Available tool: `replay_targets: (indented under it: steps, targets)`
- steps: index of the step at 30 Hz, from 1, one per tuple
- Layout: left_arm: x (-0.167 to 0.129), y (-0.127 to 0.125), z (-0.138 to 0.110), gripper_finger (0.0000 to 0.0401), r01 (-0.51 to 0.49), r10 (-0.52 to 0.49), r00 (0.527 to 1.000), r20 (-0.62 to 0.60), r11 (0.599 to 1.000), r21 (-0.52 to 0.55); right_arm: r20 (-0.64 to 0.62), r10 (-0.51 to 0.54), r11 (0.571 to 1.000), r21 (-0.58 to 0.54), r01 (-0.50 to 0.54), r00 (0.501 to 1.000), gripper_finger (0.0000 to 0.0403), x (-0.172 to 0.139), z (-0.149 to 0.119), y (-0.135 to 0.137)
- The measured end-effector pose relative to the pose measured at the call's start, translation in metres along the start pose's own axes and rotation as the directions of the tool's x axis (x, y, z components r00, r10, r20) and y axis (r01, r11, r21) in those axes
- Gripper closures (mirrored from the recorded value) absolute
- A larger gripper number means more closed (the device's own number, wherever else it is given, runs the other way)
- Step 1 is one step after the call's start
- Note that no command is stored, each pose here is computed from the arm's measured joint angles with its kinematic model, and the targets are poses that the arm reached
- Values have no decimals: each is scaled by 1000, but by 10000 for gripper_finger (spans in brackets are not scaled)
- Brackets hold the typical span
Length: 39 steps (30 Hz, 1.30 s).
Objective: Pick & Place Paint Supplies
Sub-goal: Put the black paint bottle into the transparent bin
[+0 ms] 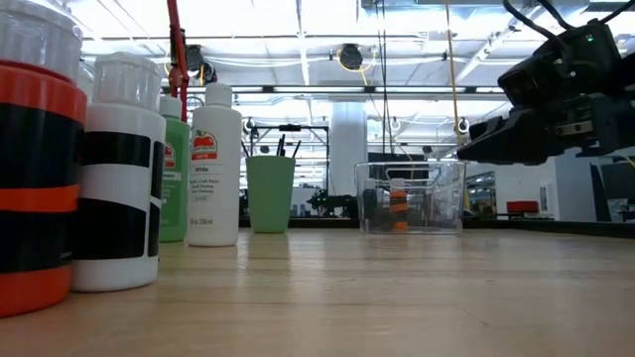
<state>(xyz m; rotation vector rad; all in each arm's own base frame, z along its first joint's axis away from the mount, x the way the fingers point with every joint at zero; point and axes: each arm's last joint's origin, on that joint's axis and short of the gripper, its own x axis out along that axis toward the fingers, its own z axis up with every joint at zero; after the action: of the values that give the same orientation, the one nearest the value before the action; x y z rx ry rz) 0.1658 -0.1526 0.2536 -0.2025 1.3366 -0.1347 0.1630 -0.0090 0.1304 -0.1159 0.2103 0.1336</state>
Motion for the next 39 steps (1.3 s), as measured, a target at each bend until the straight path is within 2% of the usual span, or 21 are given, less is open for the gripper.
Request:
replay_targets:
  steps: [7,16,27,39]
  targets:
    - [20,-6,4,162,-49,49,998,-42,999,3,4,0,1000,-15,0,1000,388,0,0,0]
    - [29,-8,6,162,-85,85,995,-46,996,10,-2,1,1000,-17,-1,1000,387,0,0,0]
    - [29,-9,8,162,-77,77,997,-21,997,11,2,1,1000,-19,-1,1000,387,0,0,0]
    - [29,-13,11,162,-22,22,1000,4,1000,12,2,1,1000,-19,-1,1000,387,0,0,0]
